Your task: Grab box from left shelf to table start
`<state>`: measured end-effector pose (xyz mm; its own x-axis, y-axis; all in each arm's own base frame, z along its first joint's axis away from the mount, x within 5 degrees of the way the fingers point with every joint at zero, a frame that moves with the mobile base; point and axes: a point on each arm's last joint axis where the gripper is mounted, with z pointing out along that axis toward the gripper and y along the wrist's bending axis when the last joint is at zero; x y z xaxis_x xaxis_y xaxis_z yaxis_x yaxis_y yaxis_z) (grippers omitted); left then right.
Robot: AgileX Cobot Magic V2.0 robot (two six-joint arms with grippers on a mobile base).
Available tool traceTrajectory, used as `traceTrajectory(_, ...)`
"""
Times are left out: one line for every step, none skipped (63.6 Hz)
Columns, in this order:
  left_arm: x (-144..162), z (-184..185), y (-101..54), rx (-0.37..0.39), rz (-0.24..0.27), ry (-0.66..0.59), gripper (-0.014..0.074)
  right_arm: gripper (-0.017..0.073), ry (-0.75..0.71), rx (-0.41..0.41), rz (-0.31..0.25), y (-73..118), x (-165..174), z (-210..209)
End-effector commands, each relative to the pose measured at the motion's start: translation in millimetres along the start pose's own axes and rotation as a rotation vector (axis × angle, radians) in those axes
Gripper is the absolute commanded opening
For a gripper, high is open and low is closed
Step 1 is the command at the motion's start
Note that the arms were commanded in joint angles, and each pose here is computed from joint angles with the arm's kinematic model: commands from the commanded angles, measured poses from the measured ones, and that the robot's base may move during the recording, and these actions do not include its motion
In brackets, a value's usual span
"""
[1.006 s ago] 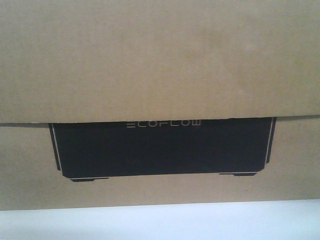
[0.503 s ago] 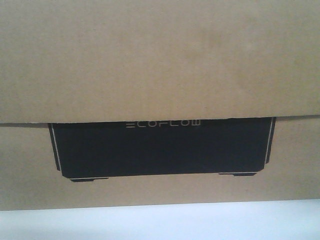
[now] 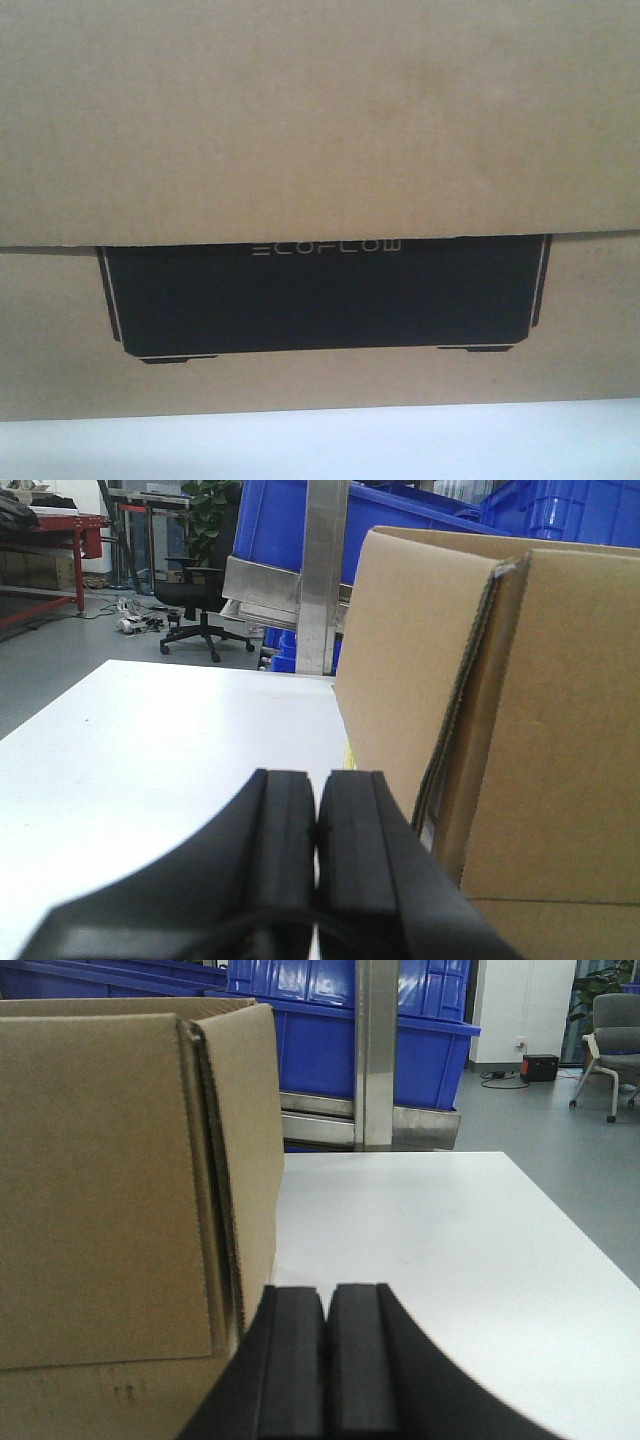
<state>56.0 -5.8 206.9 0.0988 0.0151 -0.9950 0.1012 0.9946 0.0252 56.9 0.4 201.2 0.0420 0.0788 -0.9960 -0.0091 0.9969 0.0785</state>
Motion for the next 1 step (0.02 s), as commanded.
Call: traceTrajectory(2.0, -0.9, 0.6, -0.009, -0.006, -0.062, -0.0006, 0.0057, -0.099, 0.002, -0.02, 0.1, -9.3, -0.9)
